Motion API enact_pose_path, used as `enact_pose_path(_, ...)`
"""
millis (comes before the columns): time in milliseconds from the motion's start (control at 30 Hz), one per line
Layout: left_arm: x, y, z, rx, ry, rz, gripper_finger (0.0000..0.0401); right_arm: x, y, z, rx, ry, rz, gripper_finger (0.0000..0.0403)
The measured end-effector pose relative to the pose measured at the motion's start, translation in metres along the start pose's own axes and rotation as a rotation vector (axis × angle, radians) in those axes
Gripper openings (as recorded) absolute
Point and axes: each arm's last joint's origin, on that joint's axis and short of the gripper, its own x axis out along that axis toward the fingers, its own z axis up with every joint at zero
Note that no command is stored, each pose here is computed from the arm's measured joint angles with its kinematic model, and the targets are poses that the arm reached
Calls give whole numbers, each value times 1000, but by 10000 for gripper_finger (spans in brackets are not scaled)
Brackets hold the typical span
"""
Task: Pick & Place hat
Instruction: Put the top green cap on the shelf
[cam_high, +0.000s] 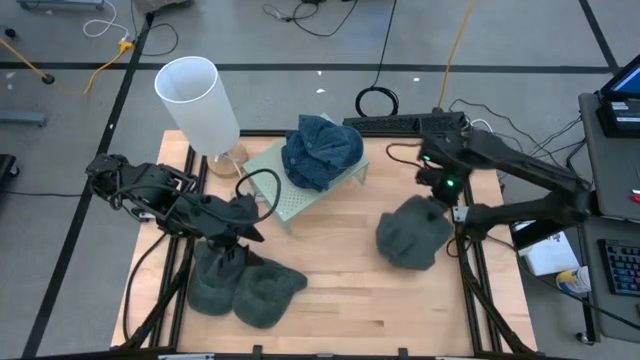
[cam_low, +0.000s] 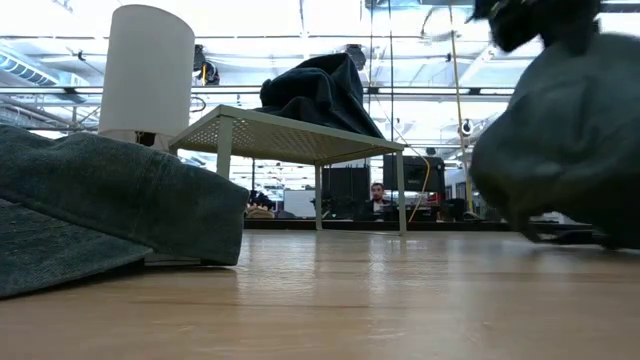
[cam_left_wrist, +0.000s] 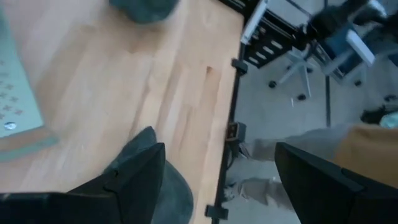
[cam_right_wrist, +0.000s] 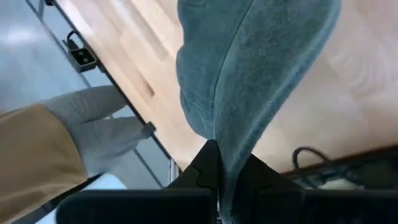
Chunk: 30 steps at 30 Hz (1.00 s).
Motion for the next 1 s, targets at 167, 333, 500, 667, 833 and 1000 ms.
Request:
enact_pose_path(167,0,0,2,-81,-41,13,308,-10,23,-38,-63,-185,72,3)
enact_pose_path(333,0,0,4,-174,-98,46,308,-24,41,-58,-207,-440,183,3)
enact_pose_path(500,0,0,6,-258,-146,61,308,-35,61,-63,-392,-600,324,3)
enact_pose_path(667,-2,-8,16,-295,-250,-33,308,-45,80,-63,-599,-729,452,3)
enact_pose_path(833,-6,-17,27,-298,-366,-130,308,-57,94,-66,-818,-888,542,3)
enact_pose_path(1000,-11,-25,35,-298,-469,-210,308,-67,103,-68,-1014,-1048,555,3)
